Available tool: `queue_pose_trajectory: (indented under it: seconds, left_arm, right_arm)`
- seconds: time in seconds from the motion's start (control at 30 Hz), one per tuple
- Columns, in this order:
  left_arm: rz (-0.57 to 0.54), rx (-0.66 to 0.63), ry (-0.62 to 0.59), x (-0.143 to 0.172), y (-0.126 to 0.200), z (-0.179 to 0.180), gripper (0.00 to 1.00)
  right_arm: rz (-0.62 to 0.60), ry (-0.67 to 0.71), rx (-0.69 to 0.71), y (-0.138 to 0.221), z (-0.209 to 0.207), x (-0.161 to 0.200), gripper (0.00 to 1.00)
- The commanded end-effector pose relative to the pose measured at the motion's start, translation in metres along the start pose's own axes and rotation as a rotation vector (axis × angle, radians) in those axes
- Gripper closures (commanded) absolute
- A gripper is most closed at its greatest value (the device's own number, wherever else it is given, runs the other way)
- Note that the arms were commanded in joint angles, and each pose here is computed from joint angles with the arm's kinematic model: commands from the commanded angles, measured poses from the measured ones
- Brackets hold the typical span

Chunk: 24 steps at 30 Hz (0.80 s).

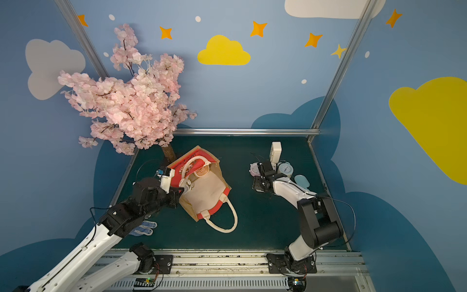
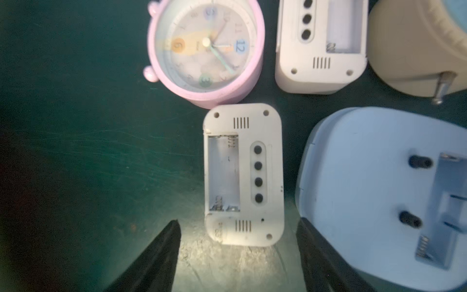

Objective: Take the alarm clock out of the canvas bag
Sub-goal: Place the alarm at the center of the board.

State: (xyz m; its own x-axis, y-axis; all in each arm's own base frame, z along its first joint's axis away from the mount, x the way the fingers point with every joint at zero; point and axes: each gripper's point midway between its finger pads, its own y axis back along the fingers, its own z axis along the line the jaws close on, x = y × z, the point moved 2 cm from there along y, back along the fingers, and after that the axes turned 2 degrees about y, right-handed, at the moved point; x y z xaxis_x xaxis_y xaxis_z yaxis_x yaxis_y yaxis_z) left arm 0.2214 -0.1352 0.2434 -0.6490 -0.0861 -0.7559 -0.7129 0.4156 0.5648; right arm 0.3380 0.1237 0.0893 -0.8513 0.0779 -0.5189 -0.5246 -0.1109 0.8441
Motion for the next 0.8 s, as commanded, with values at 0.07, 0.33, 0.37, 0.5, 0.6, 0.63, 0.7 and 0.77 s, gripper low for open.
queue_pose_trajectory:
  seconds: [0.07,0.33,0.37,0.5,0.6,0.63,0.7,0.77]
  left_arm:
    - [-0.030,-0.012,0.008,0.001,0.004,0.005,0.91]
    - [-0.001,-0.002,0.016,0.005,0.000,0.003,0.92]
    - [-0.002,-0.003,0.013,0.004,0.000,0.003,0.92]
    - [-0.024,-0.015,-0.001,-0.001,0.006,0.004,0.92]
    - [-0.021,-0.020,-0.024,0.000,0.009,0.005,0.92]
    - [-0.017,-0.015,-0.032,0.000,0.009,0.004,0.92]
    - [0.001,-0.007,-0.045,0.001,0.008,0.002,0.92]
    - [0.015,0.004,-0.059,0.001,0.009,-0.001,0.92]
  right_arm:
    - [-0.216,0.072,-0.173,0.041,0.030,-0.013,0.27]
    - [-0.383,0.198,-0.327,0.090,0.084,0.012,0.28]
    - [-0.404,0.211,-0.348,0.096,0.090,0.016,0.28]
    - [-0.472,0.246,-0.456,0.119,0.112,0.033,0.32]
    - [-0.491,0.256,-0.560,0.129,0.132,0.049,0.37]
    - [-0.501,0.263,-0.592,0.132,0.140,0.053,0.37]
    - [-0.503,0.304,-0.664,0.138,0.163,0.065,0.37]
    - [-0.484,0.345,-0.711,0.139,0.185,0.075,0.37]
